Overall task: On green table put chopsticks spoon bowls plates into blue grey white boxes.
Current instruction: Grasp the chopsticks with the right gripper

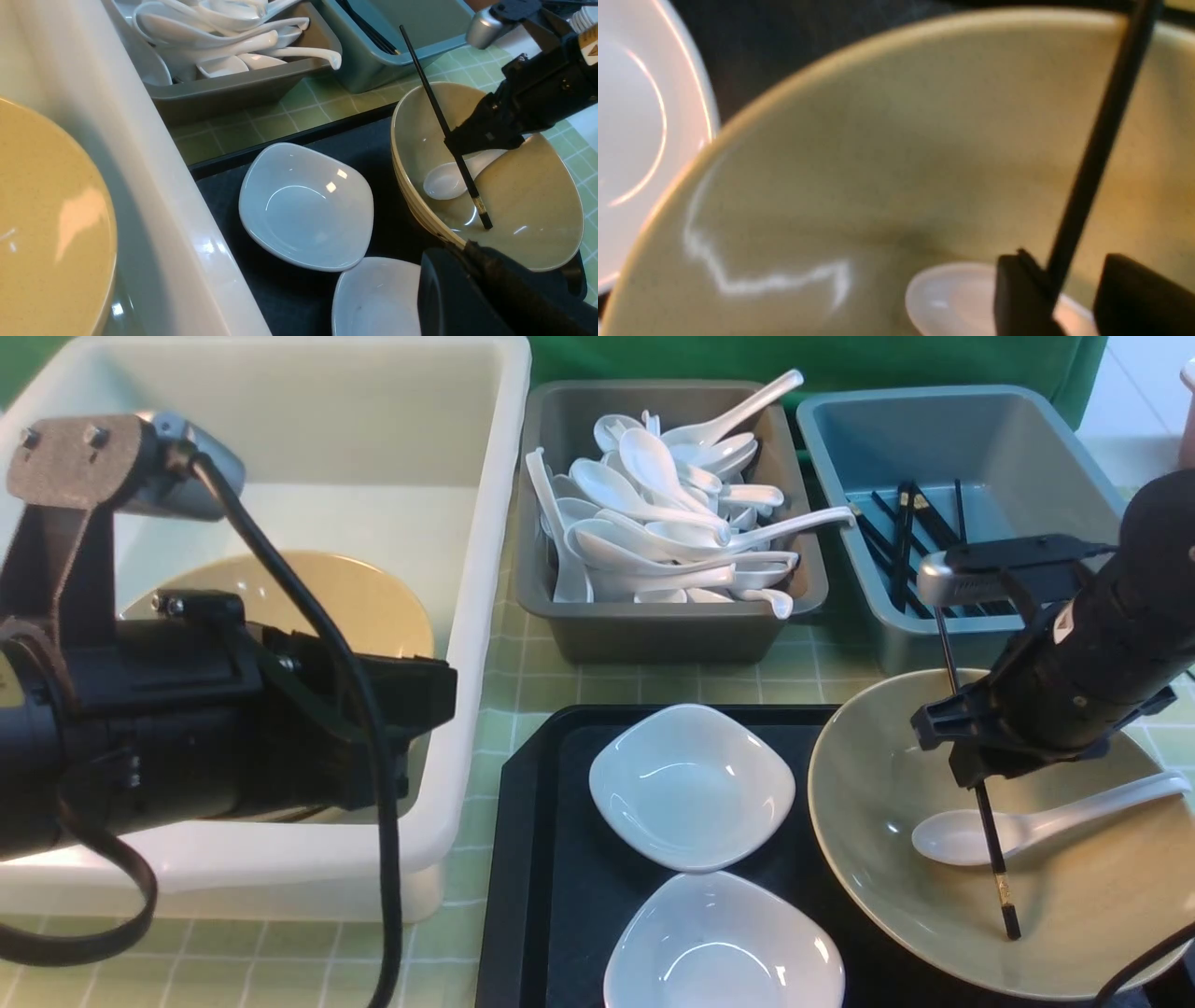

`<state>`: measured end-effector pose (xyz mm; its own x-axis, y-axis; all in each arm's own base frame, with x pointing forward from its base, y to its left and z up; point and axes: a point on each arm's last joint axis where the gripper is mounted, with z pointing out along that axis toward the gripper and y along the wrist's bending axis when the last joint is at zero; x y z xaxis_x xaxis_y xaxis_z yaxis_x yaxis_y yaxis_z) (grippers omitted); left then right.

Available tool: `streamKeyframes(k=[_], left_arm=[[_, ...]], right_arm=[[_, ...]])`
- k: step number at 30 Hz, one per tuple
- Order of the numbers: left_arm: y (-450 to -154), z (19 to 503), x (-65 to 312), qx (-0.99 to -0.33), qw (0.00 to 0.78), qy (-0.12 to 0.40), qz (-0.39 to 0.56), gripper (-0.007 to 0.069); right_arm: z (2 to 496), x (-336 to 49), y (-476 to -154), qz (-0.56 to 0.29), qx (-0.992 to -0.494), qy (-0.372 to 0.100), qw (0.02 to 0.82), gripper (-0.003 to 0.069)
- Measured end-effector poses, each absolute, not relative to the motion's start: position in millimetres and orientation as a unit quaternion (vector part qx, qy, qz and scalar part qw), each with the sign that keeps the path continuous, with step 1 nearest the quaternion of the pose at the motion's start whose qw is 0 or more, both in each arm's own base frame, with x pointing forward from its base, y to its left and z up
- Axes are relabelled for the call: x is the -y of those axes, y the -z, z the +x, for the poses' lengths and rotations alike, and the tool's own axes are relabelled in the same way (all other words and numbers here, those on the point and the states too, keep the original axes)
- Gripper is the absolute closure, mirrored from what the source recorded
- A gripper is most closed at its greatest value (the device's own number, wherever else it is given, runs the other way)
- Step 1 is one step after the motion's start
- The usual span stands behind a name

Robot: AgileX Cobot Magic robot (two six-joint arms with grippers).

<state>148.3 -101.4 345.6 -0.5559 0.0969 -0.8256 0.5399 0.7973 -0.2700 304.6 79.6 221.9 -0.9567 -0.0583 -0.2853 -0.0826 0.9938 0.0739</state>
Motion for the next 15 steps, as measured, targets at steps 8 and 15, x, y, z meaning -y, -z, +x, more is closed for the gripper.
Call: streamKeyframes(k=[8, 15], left_arm=[[-344.1, 147.0, 101.5, -0.848, 0.423, 0.256, 0.192, 0.0627], [-342.7, 145.8, 101.5, -0.852, 0.414, 0.256, 0.195, 0.0627]], right_arm=[[307.3, -80.0, -217.0, -0.034, -0.988, -0.043, 0.144, 0.0596], [304.9, -79.0, -226.5, -0.024, -0.987, -0.046, 0.154, 0.0599]])
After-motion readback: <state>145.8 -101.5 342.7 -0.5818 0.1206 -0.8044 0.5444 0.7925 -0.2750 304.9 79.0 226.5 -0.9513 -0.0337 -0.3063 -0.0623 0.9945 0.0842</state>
